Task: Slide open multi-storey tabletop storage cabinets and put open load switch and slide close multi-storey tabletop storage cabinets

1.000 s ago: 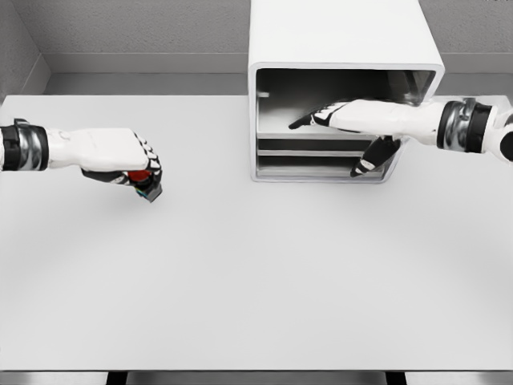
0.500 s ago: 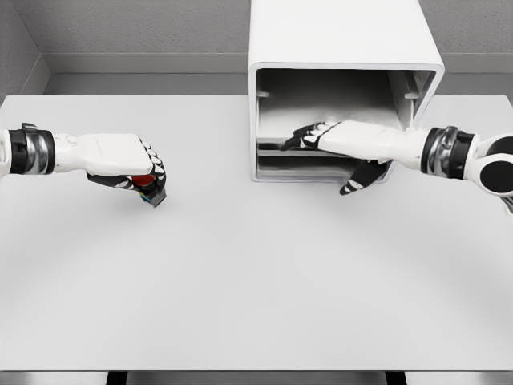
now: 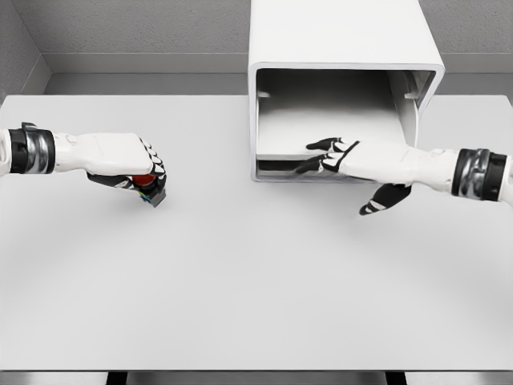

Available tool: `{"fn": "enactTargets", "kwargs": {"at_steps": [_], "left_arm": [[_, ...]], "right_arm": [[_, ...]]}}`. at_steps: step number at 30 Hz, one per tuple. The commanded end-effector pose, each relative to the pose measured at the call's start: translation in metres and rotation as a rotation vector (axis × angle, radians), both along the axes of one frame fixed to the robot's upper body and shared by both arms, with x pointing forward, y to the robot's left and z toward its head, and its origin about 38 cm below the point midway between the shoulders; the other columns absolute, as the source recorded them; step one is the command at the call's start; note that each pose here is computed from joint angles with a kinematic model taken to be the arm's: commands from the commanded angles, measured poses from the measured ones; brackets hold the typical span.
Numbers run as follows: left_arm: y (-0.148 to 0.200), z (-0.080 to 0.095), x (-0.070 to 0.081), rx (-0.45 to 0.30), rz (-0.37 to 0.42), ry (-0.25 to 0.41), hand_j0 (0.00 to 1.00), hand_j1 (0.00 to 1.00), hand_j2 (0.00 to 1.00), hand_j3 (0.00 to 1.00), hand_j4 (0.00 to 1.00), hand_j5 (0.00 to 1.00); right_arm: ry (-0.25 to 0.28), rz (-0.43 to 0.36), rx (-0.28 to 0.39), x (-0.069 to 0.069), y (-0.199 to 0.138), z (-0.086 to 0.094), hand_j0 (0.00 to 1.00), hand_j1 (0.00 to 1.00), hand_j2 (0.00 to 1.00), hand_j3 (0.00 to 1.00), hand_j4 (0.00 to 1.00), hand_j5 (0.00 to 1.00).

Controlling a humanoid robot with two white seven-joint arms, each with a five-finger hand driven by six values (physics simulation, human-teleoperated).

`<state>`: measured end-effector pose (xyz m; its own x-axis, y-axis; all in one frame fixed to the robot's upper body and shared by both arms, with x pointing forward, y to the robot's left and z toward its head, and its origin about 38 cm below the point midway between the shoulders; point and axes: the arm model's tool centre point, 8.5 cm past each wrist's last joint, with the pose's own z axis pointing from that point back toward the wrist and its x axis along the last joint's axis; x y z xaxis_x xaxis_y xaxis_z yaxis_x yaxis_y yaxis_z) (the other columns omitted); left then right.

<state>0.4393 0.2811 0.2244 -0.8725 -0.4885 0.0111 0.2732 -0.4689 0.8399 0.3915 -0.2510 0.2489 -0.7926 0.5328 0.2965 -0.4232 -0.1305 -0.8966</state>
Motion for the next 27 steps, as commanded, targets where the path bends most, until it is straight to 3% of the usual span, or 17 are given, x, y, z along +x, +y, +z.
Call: {"fn": "enactTargets", "kwargs": {"at_steps": [1, 8, 12, 16, 22, 27], "left_arm": [[0.0, 0.001, 0.0, -0.005, 0.003, 0.001, 0.51, 0.51, 0.51, 0.51, 0.51, 0.51], [0.0, 0.003, 0.001, -0.005, 0.003, -0.004, 0.51, 0.51, 0.51, 0.51, 0.51, 0.51], [0.003, 0.003, 0.001, -0.001, 0.009, -0.004, 0.51, 0.51, 0.51, 0.51, 0.51, 0.51], [0.003, 0.003, 0.001, -0.002, 0.008, -0.004, 0.51, 0.51, 0.51, 0.51, 0.51, 0.51], [0.004, 0.004, 0.001, -0.002, 0.01, -0.006, 0.51, 0.51, 0.51, 0.51, 0.51, 0.51], [0.004, 0.004, 0.001, -0.002, 0.01, -0.006, 0.51, 0.51, 0.51, 0.51, 0.51, 0.51]], "right_arm": [[-0.047, 0.022, 0.005, -0.001, -0.007, 0.014, 1.0, 1.0, 1.0, 1.0, 1.0, 1.0], [-0.072, 0.055, 0.03, -0.002, -0.004, 0.02, 1.0, 1.0, 1.0, 1.0, 1.0, 1.0], [0.001, -0.115, 0.055, 0.015, -0.003, 0.022, 1.0, 1.0, 1.0, 1.0, 1.0, 1.0], [0.028, -0.182, 0.05, 0.021, -0.004, 0.021, 1.0, 1.0, 1.0, 1.0, 1.0, 1.0], [0.03, -0.173, -0.023, 0.019, 0.001, 0.005, 1.0, 1.0, 1.0, 1.0, 1.0, 1.0], [0.035, -0.171, -0.038, 0.018, 0.0, 0.001, 1.0, 1.0, 1.0, 1.0, 1.0, 1.0]]}}
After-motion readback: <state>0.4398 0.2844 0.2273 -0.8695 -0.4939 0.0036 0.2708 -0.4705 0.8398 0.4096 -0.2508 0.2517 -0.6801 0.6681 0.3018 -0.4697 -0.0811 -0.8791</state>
